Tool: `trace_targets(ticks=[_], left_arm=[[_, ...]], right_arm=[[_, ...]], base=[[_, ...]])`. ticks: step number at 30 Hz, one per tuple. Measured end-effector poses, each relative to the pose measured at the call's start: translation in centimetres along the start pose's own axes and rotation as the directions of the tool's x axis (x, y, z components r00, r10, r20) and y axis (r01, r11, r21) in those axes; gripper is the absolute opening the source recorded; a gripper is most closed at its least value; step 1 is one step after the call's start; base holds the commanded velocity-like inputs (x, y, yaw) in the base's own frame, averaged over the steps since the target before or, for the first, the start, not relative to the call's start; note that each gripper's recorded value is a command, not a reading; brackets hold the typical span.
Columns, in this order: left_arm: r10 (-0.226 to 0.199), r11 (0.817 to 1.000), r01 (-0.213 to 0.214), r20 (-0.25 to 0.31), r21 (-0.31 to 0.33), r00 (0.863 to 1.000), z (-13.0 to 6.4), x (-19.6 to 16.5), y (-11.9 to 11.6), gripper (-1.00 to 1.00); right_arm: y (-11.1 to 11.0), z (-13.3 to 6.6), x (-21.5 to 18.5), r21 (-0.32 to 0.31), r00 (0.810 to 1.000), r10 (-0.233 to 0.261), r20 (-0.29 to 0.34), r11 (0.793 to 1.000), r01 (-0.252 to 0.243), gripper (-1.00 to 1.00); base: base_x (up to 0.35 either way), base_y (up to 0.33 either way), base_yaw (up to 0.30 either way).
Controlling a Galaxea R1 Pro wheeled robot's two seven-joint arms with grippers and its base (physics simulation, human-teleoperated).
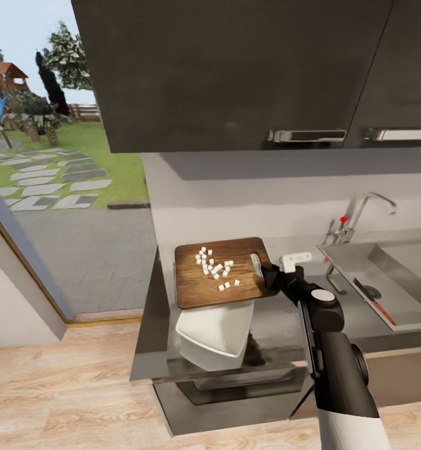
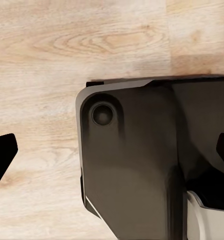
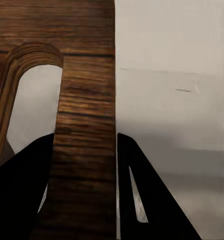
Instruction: In the kitchen, take the Vidalia onion out of the sink, dice it on the chopping board with the paring knife, put the diced onion into the bowl on the countertop, then place both the paring knife and the chopping board into the sink.
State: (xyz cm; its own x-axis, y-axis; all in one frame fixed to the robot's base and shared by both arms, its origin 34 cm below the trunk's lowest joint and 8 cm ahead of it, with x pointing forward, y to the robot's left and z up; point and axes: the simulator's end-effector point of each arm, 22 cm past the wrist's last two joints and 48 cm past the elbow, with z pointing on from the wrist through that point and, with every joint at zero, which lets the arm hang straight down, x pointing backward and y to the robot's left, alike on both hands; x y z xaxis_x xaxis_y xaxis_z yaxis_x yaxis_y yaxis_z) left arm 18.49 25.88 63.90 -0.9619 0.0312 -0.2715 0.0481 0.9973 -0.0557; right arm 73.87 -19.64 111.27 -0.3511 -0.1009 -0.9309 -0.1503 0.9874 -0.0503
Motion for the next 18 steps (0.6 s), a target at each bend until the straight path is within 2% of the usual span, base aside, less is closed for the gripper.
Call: trace_targets(ticks=[3,8,18], left_arm=[[0.000,1.000,0.000,0.005,0.000,1.000,0.0,-0.2,0.0,1.00],[0.001,1.000,-0.001,0.012,0.000,1.000,0.0,-0.4,0.0,1.00],[0.001,1.000,-0.001,0.014,-0.001,1.000,0.0,-0.5,0.0,1.00]], right_arm=[[-1.3,-0.2,-0.1,0.024,1.000,0.015,0.009,1.000,-0.015,-1.00],[-1.7,-0.5,-0.3,0.029,1.000,0.024,0.016,0.999,-0.025,-1.00],[-1.5,-0.1,0.5,0.026,1.000,0.024,-0.004,0.999,-0.024,-1.00]], base=[[0.000,0.000,-0.165],[0.000,0.000,-0.152],[0.000,0.024,-0.013]])
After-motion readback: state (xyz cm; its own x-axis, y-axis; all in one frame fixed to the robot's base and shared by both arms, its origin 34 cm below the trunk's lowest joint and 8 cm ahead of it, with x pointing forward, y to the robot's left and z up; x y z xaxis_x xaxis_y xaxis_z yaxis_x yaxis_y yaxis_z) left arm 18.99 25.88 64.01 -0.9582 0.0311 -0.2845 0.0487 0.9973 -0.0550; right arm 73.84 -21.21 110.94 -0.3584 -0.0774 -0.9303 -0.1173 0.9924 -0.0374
